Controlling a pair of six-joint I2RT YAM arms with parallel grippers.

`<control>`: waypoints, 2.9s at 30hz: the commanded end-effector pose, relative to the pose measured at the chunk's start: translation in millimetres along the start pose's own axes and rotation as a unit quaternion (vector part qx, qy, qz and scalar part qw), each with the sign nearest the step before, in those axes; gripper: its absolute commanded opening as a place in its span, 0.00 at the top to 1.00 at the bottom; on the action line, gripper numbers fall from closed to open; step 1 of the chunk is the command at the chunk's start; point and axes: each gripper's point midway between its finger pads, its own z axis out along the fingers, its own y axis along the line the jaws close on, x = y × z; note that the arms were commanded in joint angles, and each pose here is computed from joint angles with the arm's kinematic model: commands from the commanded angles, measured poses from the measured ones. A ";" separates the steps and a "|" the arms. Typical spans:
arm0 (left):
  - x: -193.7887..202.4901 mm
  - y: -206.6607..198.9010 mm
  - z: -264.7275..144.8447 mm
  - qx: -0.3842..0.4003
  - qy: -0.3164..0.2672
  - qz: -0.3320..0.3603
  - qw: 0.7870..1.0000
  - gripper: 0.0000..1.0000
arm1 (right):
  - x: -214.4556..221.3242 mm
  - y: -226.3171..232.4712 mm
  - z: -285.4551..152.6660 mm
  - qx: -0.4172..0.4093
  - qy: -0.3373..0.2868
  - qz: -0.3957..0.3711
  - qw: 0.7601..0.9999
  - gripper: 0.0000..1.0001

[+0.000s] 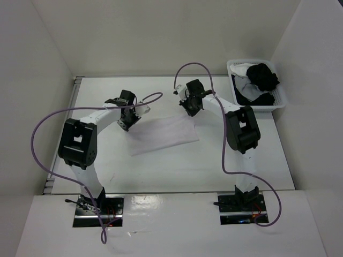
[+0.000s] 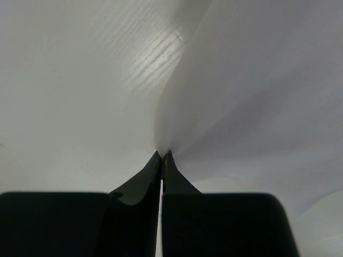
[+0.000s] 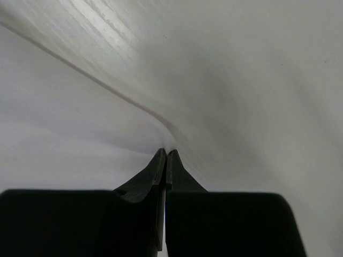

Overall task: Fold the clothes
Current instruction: Fold the tank top

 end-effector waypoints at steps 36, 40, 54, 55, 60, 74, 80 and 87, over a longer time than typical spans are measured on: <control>-50.5 -6.4 -83.4 0.053 -0.165 -0.150 0.973 0.25 | -22.2 50.7 -121.0 0.014 -0.068 0.057 0.996 0.18; -38.3 -5.9 -65.3 0.052 -0.137 -0.179 0.973 0.27 | -21.5 60.4 -99.1 0.001 -0.048 0.050 0.998 0.46; -27.8 -10.4 -34.6 0.061 -0.099 -0.189 0.975 0.30 | 5.5 32.4 -66.3 -0.070 -0.020 0.139 0.988 0.27; -24.3 -7.8 -31.0 0.052 -0.089 -0.195 0.975 0.30 | 10.0 33.1 -65.0 -0.085 -0.016 0.148 0.985 0.25; -17.1 -6.9 -15.0 0.045 -0.069 -0.203 0.976 0.31 | 15.6 22.3 -53.3 -0.106 -0.013 0.165 0.981 0.22; -42.2 -26.4 -43.5 0.207 -0.160 -0.162 0.951 1.00 | 26.6 25.7 -35.0 -0.145 0.003 0.159 0.977 0.22; -37.1 1.9 -52.0 0.325 -0.212 -0.182 0.904 1.00 | 30.7 12.6 -39.0 -0.154 -0.009 0.175 0.972 0.22; -23.8 3.3 -15.6 0.365 -0.195 -0.193 0.890 1.00 | 46.7 -5.1 -34.5 -0.169 -0.010 0.207 0.963 0.17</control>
